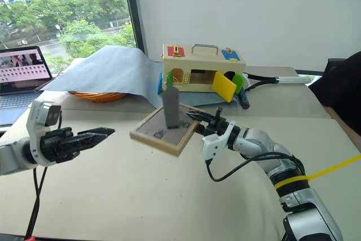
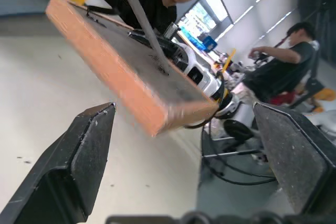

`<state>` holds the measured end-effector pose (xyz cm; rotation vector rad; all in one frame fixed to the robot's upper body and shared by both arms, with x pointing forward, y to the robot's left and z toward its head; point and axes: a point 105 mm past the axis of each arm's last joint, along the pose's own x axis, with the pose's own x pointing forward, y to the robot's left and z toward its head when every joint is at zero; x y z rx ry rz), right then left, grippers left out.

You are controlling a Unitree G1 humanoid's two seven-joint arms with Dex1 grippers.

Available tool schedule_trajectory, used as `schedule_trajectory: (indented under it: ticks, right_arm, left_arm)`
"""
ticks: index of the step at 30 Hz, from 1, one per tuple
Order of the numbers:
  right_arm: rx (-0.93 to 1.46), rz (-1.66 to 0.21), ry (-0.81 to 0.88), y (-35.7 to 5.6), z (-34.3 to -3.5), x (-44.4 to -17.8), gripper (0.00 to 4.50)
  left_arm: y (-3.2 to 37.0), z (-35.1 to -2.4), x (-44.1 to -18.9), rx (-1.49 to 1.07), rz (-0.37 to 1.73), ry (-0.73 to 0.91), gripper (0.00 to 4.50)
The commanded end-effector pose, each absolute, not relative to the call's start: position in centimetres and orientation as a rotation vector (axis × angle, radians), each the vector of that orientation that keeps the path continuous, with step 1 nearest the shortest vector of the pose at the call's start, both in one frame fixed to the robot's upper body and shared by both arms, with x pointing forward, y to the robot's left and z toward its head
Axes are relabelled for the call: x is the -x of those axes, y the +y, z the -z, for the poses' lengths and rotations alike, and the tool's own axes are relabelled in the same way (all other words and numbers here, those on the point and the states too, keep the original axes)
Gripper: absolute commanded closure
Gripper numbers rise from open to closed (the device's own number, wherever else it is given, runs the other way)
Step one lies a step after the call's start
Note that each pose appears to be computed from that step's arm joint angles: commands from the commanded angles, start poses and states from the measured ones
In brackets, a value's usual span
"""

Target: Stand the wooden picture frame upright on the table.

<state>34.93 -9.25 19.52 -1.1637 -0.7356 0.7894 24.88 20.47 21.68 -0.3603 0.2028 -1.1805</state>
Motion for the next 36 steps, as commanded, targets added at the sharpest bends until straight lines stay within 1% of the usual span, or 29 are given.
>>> schedule_trajectory:
  ticks: [1, 2, 5, 6, 8, 9, 15, 18, 20, 21, 22, 24, 27, 31, 36]
  right_arm:
    - [0.596, -0.896, -0.411, -10.8, -20.0, -36.3, 3.29]
    - [0.427, -0.952, -0.303, -10.8, -19.5, -36.3, 3.29]
    - [0.098, -1.037, -0.110, -11.0, -19.4, -36.0, 3.29]
    - [0.042, -1.044, -0.062, -11.1, -19.4, -36.1, 3.29]
    - [-0.076, -1.039, 0.014, -11.2, -19.5, -36.5, 3.29]
    - [-0.096, -1.024, 0.036, -11.3, -19.5, -36.8, 3.29]
    - [-0.139, -0.904, 0.095, -11.9, -18.4, -39.3, 3.29]
    - [-0.151, -0.847, 0.088, -12.1, -17.8, -40.3, 3.29]
    - [-0.113, -0.806, 0.100, -12.3, -16.9, -40.8, 3.29]
    - [-0.116, -0.810, 0.112, -12.2, -16.4, -40.8, 3.29]
    - [-0.132, -0.832, 0.162, -12.0, -15.3, -40.4, 3.29]
    - [-0.220, -0.871, 0.218, -11.5, -14.1, -39.6, 3.29]
    - [-0.271, -0.911, 0.258, -10.7, -13.5, -38.6, 3.29]
    - [-0.279, -0.960, 0.294, -9.4, -12.4, -37.2, 3.29]
    - [-0.300, -1.006, 0.312, -8.1, -11.7, -35.8, 3.29]
  left_arm:
    - [20.7, -23.0, -23.8, 0.114, 1.181, 0.058, 0.00]
    - [20.9, -22.6, -23.8, 0.067, 1.168, 0.073, 0.00]
    - [21.1, -22.3, -24.2, -0.049, 1.099, 0.031, 0.00]
    - [21.1, -22.4, -24.3, -0.078, 1.079, -0.012, 0.00]
    - [20.7, -22.1, -24.0, -0.086, 1.108, -0.021, 0.00]
    - [20.4, -21.9, -23.8, -0.081, 1.129, -0.020, 0.00]
    - [19.3, -21.8, -24.5, -0.111, 1.083, -0.086, 0.00]
    - [19.0, -21.4, -24.5, -0.078, 1.106, -0.053, 0.00]
    - [18.7, -21.0, -24.6, -0.081, 1.109, -0.050, 0.00]
    - [18.7, -20.9, -24.5, -0.086, 1.112, -0.052, 0.00]
    - [18.6, -20.9, -24.5, -0.080, 1.117, -0.050, 0.00]
    - [18.6, -21.0, -24.4, -0.067, 1.126, -0.050, 0.00]
    - [18.8, -21.2, -24.6, -0.053, 1.132, -0.047, 0.00]
    - [18.9, -21.4, -24.8, -0.038, 1.141, -0.055, 0.00]
    - [18.8, -21.5, -24.9, -0.005, 1.158, -0.051, 0.00]
